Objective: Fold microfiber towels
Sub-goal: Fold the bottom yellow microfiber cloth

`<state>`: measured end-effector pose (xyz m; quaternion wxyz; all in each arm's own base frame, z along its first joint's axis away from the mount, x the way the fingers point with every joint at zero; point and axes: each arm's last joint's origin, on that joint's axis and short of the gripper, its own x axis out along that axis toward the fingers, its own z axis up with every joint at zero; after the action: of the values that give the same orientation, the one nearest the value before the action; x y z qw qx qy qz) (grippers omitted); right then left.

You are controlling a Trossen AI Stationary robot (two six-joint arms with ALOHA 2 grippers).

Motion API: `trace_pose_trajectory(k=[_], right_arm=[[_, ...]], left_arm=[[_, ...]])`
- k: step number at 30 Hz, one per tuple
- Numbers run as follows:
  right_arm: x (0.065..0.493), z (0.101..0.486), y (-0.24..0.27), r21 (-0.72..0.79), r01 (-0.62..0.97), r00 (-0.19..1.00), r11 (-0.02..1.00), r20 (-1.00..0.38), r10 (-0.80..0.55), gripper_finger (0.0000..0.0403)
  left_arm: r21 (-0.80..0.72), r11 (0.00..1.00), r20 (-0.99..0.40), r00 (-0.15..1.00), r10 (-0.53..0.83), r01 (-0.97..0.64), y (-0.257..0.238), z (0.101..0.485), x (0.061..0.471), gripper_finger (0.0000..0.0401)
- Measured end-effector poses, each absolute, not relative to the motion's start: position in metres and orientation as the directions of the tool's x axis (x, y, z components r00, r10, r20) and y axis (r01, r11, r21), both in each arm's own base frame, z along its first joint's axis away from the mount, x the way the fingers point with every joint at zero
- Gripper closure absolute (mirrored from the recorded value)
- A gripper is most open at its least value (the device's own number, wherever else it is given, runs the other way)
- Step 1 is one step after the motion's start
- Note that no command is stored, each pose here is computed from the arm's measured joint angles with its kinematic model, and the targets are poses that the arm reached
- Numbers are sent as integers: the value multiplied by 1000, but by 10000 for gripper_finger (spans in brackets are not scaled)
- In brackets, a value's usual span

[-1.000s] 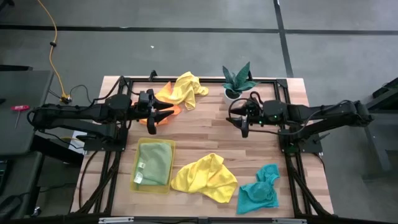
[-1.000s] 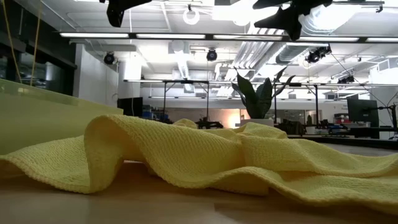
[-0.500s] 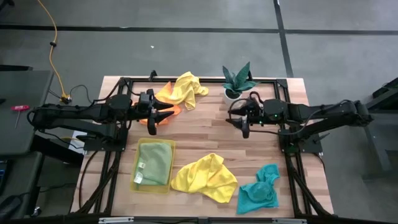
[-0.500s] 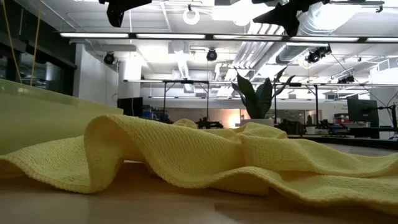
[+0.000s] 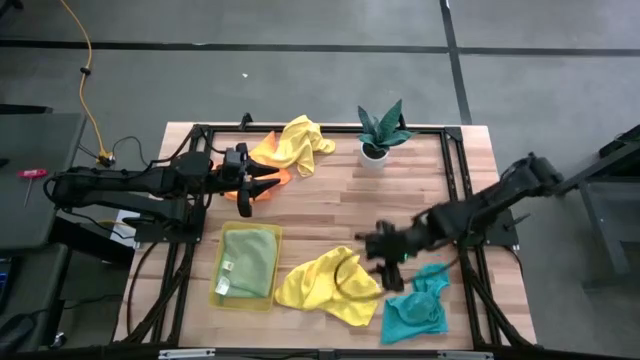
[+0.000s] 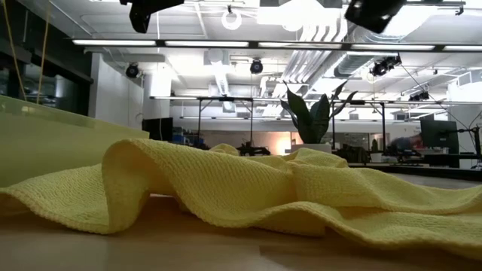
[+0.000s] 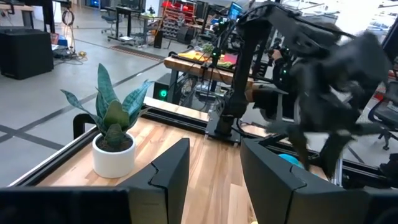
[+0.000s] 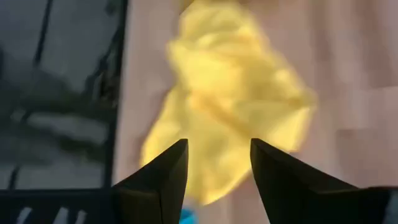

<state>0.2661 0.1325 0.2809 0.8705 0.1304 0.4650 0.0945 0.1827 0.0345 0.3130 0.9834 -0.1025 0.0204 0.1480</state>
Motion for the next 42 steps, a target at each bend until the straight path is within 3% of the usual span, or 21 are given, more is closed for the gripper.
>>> trace_pose_trajectory(k=[13,24,32,37,42], right_arm=[[308,218,235,398,-101,356,912,-841,407,242],[323,149,279,269,-64,167,961,-946,276,242],[324,149,285,244,-6,188,970,-952,241,242],[314,173,283,154,-18,238,988,-959,154,242],[308,174,285,94,6,273,996,-958,88,242]], left_arm=[[-132,946,-70,955,287,-294,35,313,183,269],[-127,947,-71,955,287,-294,35,313,183,269],[-128,947,-70,955,288,-295,35,313,183,269],[-126,947,-71,955,288,-295,35,313,183,269],[-126,947,-71,955,289,-296,35,313,183,269]])
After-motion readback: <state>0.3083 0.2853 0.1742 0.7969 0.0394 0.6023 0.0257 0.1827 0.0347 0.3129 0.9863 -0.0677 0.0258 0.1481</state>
